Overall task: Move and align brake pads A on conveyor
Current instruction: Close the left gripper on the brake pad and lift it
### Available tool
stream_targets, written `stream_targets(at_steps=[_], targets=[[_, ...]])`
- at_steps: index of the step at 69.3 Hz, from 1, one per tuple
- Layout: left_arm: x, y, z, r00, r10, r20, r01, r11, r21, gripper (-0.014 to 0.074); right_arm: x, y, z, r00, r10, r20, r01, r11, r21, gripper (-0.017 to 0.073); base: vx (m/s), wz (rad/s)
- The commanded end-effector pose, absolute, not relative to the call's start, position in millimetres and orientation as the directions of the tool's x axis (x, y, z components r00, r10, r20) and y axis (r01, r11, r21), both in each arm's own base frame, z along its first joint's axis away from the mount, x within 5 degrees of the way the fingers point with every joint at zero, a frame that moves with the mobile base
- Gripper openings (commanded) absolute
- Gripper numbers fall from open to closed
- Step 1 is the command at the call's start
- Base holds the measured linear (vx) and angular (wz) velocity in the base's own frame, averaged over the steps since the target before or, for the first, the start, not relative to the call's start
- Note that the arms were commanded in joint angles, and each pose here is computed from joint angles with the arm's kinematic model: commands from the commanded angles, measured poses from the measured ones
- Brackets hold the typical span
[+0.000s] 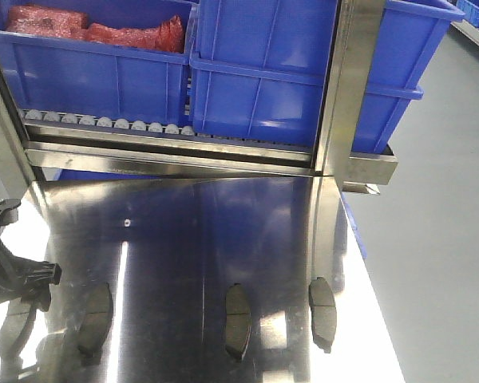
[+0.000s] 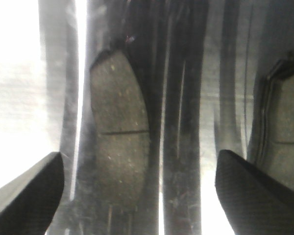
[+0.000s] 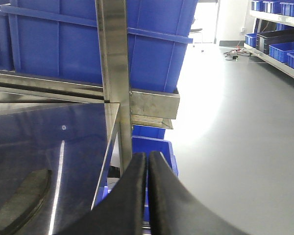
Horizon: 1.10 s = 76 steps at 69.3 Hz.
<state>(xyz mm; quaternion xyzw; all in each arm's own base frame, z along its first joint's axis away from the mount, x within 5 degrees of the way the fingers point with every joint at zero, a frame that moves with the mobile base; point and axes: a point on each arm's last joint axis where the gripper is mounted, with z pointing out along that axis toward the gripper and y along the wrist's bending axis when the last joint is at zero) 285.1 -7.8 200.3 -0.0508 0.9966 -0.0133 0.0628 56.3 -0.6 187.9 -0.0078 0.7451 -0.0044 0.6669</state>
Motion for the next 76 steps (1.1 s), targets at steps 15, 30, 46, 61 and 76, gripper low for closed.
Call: stream_targets(at_steps=[15, 30, 46, 61, 76], targets=[[292.2, 7.3, 205.4, -0.981, -0.135, -0.136, -0.133, 0.991, -0.031, 0.0585, 56.4, 0.0, 191.6, -0.034, -0.025, -0.999, -0.01, 1.0, -0.025, -0.0007, 0.0, 0.0], [294.4, 7.2, 199.9, -0.984, -0.131, -0.122, -0.128, 0.991, -0.03, 0.0585, 56.4, 0.0, 191.6, -0.034, -0.025, -0.999, -0.01, 1.0, -0.025, -0.0007, 0.0, 0.0], [300.7, 5.4, 209.4, -0.985, -0.089, -0.148, -0.086, 0.996, -0.02, 0.0585, 56.4, 0.0, 191.6, -0.034, -0.025, -0.999, -0.01, 1.0, -0.025, -0.0007, 0.0, 0.0], [306.4, 6.5, 214.1, -0.989, -0.06, -0.132, -0.06, 0.998, -0.005, 0.0585, 56.4, 0.0, 191.6, -0.034, -0.025, -0.999, -0.01, 1.0, -0.025, -0.0007, 0.0, 0.0], [309.0, 4.4, 201.0, -0.995, -0.055, -0.077, -0.054, 0.998, -0.027, 0.0585, 56.4, 0.0, 191.6, -0.034, -0.025, -0.999, -0.01, 1.0, -0.025, -0.0007, 0.0, 0.0]])
